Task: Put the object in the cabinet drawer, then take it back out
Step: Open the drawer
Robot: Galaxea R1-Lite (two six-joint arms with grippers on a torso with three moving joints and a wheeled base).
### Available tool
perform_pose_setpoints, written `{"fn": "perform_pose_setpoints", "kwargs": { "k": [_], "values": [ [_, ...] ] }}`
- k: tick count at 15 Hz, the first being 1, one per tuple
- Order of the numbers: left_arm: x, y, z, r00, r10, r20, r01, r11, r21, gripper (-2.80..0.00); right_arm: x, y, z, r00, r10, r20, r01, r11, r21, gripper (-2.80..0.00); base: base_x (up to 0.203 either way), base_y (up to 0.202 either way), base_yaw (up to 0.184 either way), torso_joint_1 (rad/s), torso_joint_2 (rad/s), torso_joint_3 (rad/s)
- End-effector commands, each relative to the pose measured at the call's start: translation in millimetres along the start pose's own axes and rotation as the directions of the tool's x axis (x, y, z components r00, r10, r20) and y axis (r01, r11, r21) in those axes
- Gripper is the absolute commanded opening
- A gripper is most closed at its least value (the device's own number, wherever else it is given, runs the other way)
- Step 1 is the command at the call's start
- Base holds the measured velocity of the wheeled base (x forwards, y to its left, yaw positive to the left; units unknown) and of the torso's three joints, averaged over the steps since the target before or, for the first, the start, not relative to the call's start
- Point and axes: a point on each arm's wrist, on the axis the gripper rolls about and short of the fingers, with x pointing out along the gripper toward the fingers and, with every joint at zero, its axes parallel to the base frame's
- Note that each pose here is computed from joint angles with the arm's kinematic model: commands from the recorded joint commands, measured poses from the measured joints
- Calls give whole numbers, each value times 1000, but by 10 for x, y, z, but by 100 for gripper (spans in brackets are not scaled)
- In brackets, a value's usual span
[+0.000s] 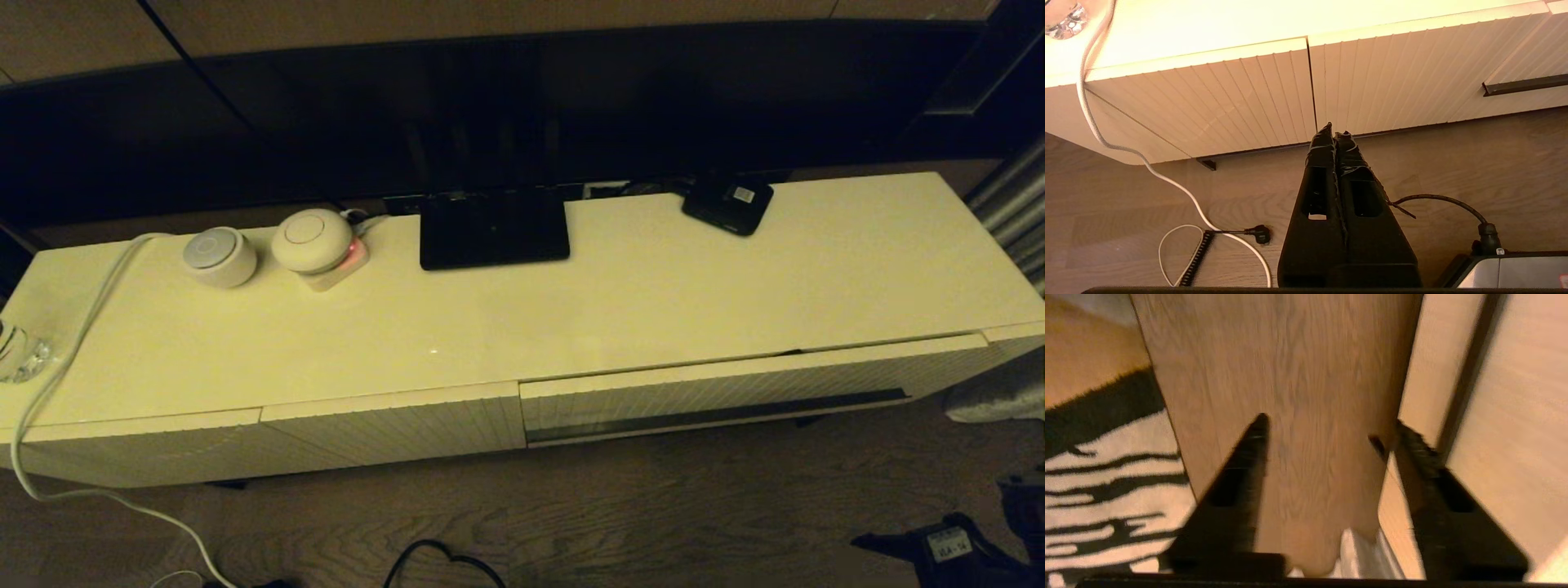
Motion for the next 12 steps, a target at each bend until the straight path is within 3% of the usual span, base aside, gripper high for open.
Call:
{"fn": "perform_pose_setpoints", "kwargs": {
  "k": [1, 6, 12],
  "values": [
    [2, -1, -9, 1000, 0, -3, 0, 1000, 0, -280, 302, -16, 10, 996, 93, 10, -93, 996, -9, 0, 0, 0, 0, 0, 0, 0],
    [2, -1, -9, 1000, 0, -3, 0, 1000, 1, -280, 681, -185, 49, 996, -7, 87, 8, 1000, -13, 0, 0, 0, 0, 0, 0, 0],
    [2, -1, -9, 1000, 0, -3, 0, 1000, 0, -280, 824, -285, 101, 993, -8, 114, 12, 999, -34, 0, 0, 0, 0, 0, 0, 0]
  ]
}}
